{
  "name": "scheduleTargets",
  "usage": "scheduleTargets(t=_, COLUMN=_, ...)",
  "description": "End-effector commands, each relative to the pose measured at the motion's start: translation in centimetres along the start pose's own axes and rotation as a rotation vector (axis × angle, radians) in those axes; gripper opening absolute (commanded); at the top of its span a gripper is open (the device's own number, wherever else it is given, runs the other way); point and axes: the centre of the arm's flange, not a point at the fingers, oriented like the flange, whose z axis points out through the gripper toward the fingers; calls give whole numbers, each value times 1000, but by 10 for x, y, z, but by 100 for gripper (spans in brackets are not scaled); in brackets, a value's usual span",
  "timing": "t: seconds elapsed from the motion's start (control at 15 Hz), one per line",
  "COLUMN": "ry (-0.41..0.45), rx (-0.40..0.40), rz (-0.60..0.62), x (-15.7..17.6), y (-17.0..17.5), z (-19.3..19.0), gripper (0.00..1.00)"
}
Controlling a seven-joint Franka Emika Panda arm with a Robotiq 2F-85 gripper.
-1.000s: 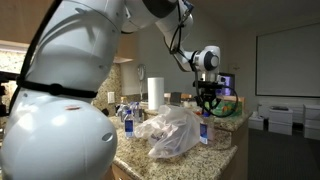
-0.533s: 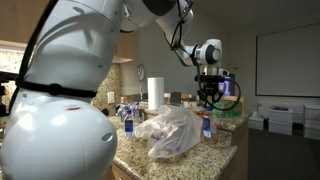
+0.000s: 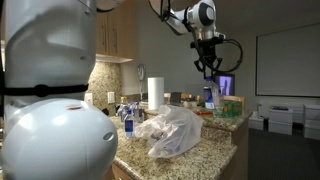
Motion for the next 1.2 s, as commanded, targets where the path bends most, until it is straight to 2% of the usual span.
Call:
scheduleTargets(t=0.0, ry=-39, rx=19, rz=-124, x=-20, y=-5, z=-31, gripper=11)
scheduleTargets(t=0.07, ry=-76, rx=54, rz=-167, x=-27, y=-7, z=-38, gripper=11)
scheduleTargets(t=0.13, ry=-112, rx=90, rz=-202, x=-75, y=-56, z=-22, gripper=11)
scheduleTargets(t=0.33, ry=-189, rx=178, rz=-320, x=-106, y=-99, z=-15, gripper=11)
scheduleTargets(t=0.47, ry=-237, rx=207, rz=-418, x=-127, y=-128, z=-10, gripper=11)
scheduleTargets(t=0.67, ry=-287, rx=245, rz=-541, x=-149, y=-153, z=-7, gripper=11)
scheduleTargets(t=0.73, ry=-314, rx=234, rz=-571, x=-157, y=-182, z=-16, gripper=11)
scheduleTargets(t=1.13, ry=-323, rx=212, rz=-762, x=-181, y=-272, z=45, gripper=11)
